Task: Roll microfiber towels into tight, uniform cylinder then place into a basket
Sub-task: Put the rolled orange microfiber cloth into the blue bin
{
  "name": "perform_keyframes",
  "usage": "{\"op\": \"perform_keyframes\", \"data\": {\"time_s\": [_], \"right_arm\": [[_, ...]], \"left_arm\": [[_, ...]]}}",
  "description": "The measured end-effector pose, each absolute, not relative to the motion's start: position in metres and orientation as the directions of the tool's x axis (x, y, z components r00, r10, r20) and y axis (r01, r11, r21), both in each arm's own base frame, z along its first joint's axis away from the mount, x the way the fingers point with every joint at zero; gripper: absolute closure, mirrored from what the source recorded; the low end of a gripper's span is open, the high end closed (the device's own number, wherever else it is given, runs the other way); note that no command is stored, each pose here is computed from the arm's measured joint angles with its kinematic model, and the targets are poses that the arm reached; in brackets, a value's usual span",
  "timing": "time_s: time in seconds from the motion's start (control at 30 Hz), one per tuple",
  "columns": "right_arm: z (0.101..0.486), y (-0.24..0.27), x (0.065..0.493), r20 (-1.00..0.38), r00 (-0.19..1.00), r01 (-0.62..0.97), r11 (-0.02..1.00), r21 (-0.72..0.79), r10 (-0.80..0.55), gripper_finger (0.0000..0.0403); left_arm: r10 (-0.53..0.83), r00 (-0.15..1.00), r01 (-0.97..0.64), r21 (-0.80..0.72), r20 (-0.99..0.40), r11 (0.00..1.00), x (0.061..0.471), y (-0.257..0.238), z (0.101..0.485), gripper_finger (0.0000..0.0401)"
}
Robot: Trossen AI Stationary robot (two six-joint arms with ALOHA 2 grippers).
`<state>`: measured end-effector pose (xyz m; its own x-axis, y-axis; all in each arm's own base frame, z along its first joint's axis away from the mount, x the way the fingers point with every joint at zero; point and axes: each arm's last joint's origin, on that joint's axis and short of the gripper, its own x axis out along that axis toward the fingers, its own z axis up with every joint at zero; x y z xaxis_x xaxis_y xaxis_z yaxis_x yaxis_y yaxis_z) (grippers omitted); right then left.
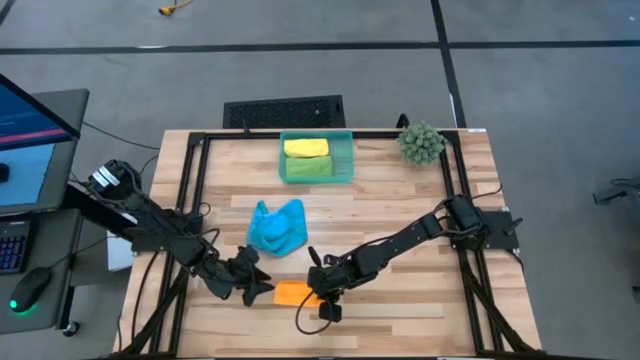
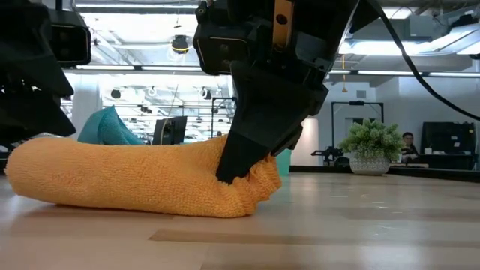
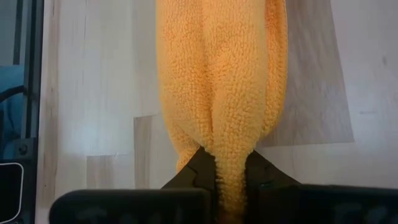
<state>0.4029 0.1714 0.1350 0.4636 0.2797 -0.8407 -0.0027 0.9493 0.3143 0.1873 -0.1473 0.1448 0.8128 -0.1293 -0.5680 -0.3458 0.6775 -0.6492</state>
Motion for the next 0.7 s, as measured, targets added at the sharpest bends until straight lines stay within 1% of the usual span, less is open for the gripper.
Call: {"op": "perform_keyframes", "data": {"time_s": [0.13,0.3,0.53,0.7], "right_arm": [[0.135,0.171,0.403,-0.841,0.464,-0.003,0.949,0.314,0.279,0.0361],[0.135,0.171,0.403,-0.841,0.464,-0.002,0.949,0.314,0.279,0.0361],[0.135,0.171,0.403,-0.841,0.463,-0.002,0.95,0.314,0.279,0.0361],[0.135,0.171,0.403,-0.842,0.462,-0.001,0.95,0.313,0.278,0.0361]], "left_arm": [[-0.123,0.81,-0.36,-0.652,-0.573,0.668,0.188,-0.147,0.143,0.0181],[-0.117,0.788,-0.394,-0.642,-0.604,0.658,0.195,-0.153,0.126,0.0154],[-0.141,0.774,-0.379,-0.63,-0.617,0.678,0.208,-0.165,0.111,0.015],[-0.118,0.766,-0.404,-0.616,-0.632,0.677,0.216,-0.166,0.101,0.015]]}}
